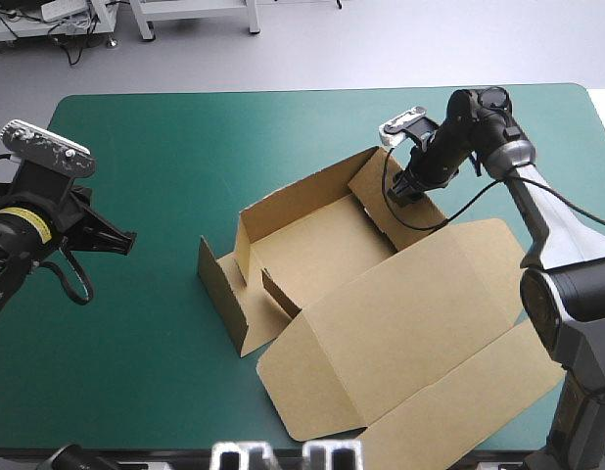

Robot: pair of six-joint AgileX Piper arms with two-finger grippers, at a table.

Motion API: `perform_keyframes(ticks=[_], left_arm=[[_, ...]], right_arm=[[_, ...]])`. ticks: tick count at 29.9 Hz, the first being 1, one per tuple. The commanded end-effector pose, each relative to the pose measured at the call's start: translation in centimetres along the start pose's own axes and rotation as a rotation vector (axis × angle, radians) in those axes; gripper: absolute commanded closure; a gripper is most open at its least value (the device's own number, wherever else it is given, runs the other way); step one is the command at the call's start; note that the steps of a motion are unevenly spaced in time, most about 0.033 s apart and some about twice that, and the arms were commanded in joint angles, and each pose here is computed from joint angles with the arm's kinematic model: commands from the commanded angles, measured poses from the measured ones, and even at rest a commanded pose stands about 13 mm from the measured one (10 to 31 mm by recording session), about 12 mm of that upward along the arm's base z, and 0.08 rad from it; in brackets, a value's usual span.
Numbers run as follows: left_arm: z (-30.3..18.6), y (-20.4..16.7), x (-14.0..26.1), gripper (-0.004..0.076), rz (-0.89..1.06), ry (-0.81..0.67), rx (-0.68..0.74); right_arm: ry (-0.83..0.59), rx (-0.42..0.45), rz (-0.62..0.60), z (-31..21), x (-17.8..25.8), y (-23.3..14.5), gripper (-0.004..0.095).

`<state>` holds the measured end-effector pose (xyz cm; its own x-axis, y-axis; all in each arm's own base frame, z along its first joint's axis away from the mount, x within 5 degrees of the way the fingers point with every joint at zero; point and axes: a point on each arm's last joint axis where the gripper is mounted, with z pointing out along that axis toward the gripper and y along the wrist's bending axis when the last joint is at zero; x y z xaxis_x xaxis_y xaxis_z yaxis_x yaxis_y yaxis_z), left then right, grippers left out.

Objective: Fold the box

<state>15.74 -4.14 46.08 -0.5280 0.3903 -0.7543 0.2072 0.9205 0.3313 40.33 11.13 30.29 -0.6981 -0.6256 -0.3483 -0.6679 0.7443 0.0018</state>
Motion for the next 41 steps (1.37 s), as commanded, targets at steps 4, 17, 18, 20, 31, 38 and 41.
perform_keyframes(ticks=[4, 17, 18, 20, 31, 38, 41], left_arm=[[-1.0, 0.6, -0.8, 0.0724, -0.018, -0.090, -0.017], [-1.0, 0.2, -1.1, 0.0724, -0.039, -0.127, 0.026], [-1.0, 0.2, -1.1, 0.0724, -0.039, -0.129, 0.026], [-1.0, 0.2, -1.2, 0.0724, -0.038, -0.137, 0.024], [-1.2, 0.5, -2.2, 0.0724, -0.147, -0.249, 0.002], [-1.2, 0.7, -2.3, 0.0724, -0.160, -0.260, -0.021], [-1.2, 1.2, -2.5, 0.0724, -0.191, -0.290, -0.071]], right_arm=[[0.040, -0.043, 0.021, 0.9, 0.8, 0.4, 0.0333], [0.088, -0.060, 0.105, 2.2, 1.6, 0.6, 0.0927], [0.088, -0.059, 0.113, 2.2, 1.6, 0.6, 0.0927], [0.081, -0.055, 0.138, 1.8, 1.6, 0.7, 0.0928], [-0.064, 0.052, 0.212, -5.8, 2.2, 1.8, 0.0928], [-0.216, 0.103, 0.287, -12.3, 3.8, 3.3, 0.0928], [-0.262, 0.124, 0.277, -14.3, 4.5, 3.9, 0.0928]])
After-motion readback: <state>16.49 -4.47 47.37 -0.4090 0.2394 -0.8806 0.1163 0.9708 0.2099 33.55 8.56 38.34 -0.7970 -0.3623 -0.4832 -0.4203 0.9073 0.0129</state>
